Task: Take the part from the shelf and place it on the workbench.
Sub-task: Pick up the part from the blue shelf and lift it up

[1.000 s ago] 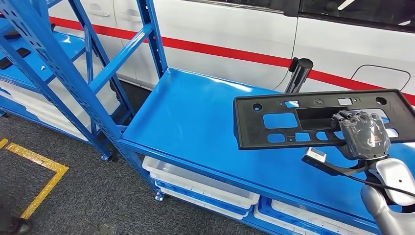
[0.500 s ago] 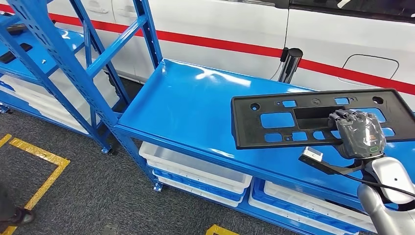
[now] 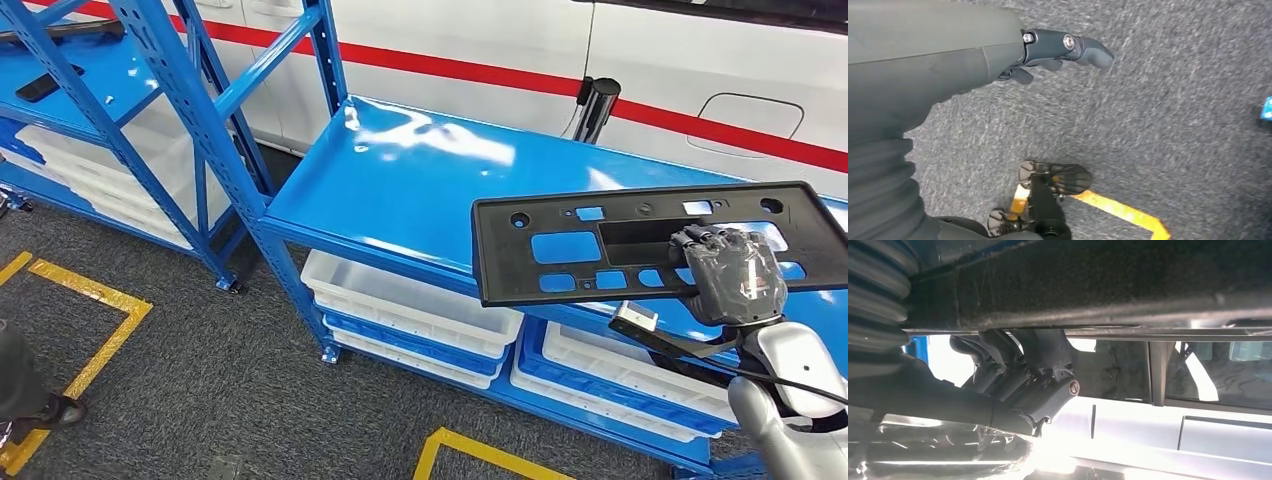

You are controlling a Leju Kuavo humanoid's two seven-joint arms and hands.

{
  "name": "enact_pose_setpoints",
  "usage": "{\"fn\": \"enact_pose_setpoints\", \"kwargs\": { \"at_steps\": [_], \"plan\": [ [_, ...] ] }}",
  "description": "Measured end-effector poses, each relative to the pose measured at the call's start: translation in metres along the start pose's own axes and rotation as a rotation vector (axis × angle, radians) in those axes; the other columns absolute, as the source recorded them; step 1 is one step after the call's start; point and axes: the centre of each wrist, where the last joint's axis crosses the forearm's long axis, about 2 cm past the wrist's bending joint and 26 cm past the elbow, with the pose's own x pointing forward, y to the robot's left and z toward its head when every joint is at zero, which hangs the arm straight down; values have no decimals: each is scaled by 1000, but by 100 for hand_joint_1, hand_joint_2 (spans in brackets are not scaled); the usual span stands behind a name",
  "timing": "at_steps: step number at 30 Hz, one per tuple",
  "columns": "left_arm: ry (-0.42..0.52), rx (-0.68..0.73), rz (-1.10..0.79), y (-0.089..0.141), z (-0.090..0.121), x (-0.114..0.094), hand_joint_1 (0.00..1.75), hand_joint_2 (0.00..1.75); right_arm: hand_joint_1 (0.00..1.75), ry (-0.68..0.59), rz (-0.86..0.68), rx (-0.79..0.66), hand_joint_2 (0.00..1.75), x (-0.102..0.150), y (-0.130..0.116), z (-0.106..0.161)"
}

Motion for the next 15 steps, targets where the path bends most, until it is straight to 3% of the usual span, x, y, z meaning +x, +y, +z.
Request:
{"fn": "enact_pose_setpoints", "kwargs": {
  "at_steps": [15],
  "plan": [
    [-1,-2,-5,1,0,-1,0,175,175,1,-4,5,175,4,2,-2]
  ]
}}
